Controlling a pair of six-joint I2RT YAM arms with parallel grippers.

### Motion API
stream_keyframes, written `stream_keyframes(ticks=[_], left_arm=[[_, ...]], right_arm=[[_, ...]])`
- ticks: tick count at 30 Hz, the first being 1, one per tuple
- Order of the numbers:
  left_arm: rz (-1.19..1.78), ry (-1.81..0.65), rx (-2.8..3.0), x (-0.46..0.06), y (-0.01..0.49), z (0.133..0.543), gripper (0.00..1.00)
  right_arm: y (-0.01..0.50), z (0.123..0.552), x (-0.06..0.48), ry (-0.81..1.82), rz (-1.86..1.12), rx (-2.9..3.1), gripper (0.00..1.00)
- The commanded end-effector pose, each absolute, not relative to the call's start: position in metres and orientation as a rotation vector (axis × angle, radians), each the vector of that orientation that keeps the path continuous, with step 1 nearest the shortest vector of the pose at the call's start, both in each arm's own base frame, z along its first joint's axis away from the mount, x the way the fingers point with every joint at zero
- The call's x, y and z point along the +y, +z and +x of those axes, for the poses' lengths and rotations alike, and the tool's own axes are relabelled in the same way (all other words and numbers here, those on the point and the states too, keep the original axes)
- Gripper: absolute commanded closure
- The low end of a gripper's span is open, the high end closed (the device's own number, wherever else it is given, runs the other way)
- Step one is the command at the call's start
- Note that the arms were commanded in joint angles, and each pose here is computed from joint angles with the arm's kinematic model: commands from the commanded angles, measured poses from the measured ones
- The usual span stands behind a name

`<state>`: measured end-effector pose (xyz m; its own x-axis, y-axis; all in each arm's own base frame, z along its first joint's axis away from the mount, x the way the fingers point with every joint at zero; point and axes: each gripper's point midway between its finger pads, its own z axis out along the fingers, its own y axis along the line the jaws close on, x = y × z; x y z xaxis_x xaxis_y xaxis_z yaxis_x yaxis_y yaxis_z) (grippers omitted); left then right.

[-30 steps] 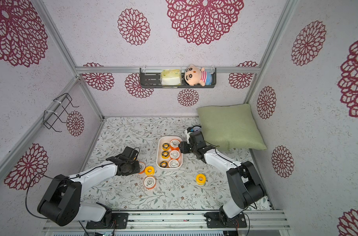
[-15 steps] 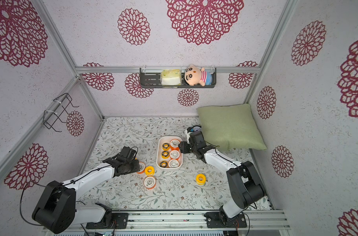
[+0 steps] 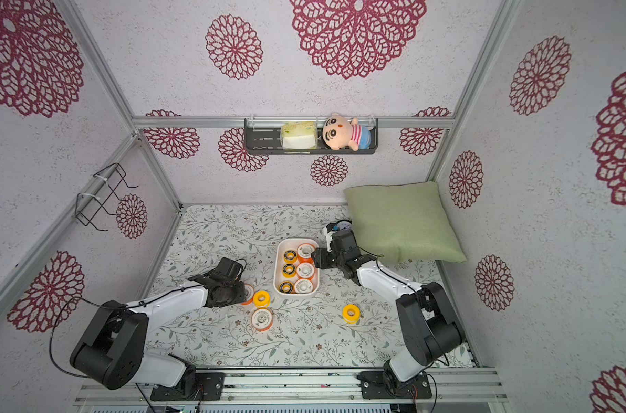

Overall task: Put the sealing tape into the storage box
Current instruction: Pick up the sealing tape at the center of the board.

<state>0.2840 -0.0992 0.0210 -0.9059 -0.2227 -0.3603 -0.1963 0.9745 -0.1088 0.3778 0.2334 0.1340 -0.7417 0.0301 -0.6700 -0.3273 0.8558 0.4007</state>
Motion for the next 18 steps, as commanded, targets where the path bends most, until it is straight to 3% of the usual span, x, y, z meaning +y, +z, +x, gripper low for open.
stream_keyframes(ticks=[1, 6, 10, 18], left_arm=[[-0.290, -0.109, 2.733, -0.104, 0.020, 0.292, 0.56], [-0.300, -0.103, 2.756, -0.105, 0.014, 0.291, 0.63], [-0.300, -0.083, 2.757, -0.103, 0.017, 0.292, 0.75], [-0.239, -0.105, 2.653, -0.103, 0.075, 0.301, 0.76]], right_arm=[[0.141, 0.381, 0.235, 0.682, -0.217, 2.311, 0.41], [0.140, 0.381, 0.236, 0.688, -0.216, 2.313, 0.41], [0.136, 0.382, 0.233, 0.670, -0.206, 2.319, 0.41], [0.122, 0.382, 0.224, 0.641, -0.159, 2.340, 0.47]])
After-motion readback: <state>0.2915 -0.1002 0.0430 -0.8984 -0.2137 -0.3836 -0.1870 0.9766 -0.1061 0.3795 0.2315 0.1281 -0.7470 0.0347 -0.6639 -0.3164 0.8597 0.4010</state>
